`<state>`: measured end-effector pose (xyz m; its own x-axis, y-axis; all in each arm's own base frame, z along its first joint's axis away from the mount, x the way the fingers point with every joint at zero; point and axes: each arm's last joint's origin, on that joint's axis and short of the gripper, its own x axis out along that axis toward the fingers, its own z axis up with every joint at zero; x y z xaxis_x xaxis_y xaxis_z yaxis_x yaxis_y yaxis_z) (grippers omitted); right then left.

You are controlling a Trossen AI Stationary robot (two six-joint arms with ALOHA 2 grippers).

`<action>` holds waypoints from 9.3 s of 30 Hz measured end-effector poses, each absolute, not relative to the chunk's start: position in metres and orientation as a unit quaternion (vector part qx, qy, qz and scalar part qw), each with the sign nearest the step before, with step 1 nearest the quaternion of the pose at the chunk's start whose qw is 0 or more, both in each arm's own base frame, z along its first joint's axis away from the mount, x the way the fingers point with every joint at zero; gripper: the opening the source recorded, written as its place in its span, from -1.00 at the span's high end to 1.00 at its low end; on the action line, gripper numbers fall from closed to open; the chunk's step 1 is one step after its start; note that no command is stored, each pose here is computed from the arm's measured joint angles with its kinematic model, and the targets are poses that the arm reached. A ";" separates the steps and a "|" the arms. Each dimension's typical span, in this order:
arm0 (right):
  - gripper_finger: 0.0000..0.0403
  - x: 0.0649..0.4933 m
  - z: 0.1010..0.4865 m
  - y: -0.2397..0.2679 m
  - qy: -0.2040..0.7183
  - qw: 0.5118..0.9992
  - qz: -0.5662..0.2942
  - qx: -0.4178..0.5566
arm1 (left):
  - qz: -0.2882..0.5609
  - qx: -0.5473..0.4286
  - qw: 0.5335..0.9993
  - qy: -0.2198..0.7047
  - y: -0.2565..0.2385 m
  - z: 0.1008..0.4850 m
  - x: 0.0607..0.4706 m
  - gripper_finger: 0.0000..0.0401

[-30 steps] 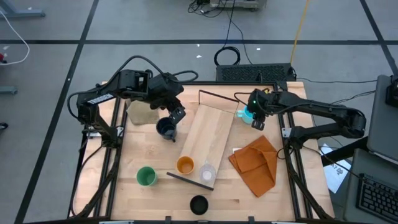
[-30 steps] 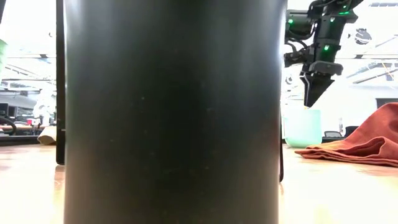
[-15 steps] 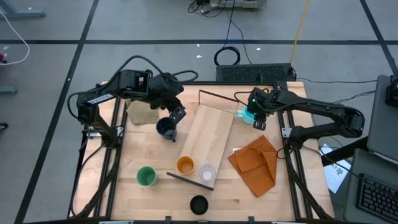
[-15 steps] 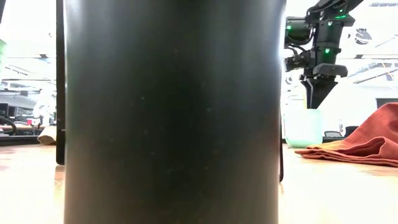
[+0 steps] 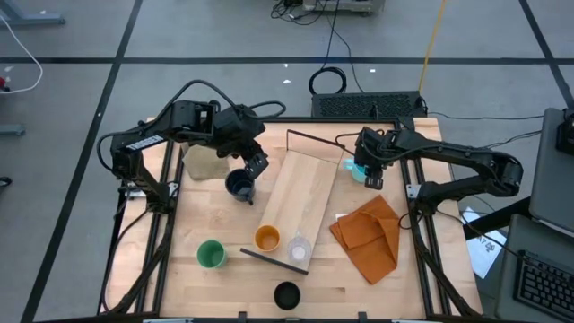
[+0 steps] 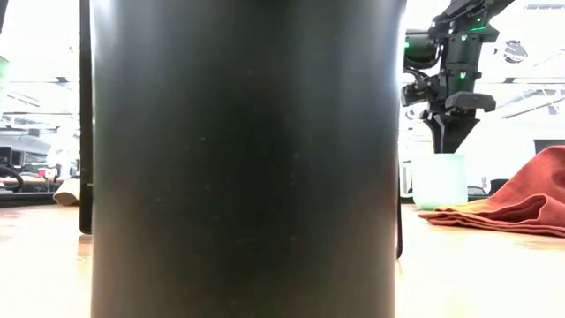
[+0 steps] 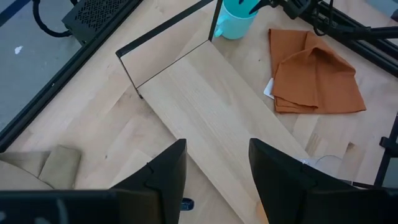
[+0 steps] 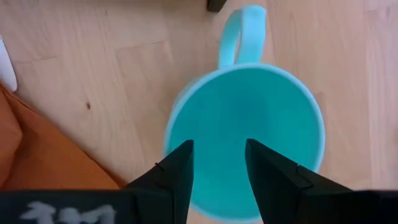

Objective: Stack small to large cups/mugs on shelf
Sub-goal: Put the light blue mug on the shelf

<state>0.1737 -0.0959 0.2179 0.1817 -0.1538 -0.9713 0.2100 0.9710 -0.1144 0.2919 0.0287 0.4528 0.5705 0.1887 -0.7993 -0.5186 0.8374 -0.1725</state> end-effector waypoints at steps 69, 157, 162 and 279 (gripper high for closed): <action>-0.09 0.180 0.250 -0.054 0.653 0.748 -0.054 0.112 | 0.197 -0.195 0.869 0.411 0.025 0.454 0.293 0.13; 1.00 0.194 0.334 0.003 0.544 0.838 -0.005 0.040 | 0.194 -0.199 0.871 0.406 0.022 0.454 0.294 0.13; 1.00 0.209 0.338 0.021 0.514 0.856 0.018 0.044 | 0.190 -0.235 0.863 0.405 0.021 0.454 0.295 0.13; 1.00 0.293 0.406 0.018 0.304 0.943 0.065 0.117 | 0.110 -0.208 0.893 0.385 -0.032 0.435 0.343 0.78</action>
<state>0.2932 0.0181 0.4055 0.8062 0.1947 -0.5587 -0.0519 0.9640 0.2609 0.3427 -0.0315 0.4353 0.6800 0.0361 -0.7323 -0.3556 0.8897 -0.2864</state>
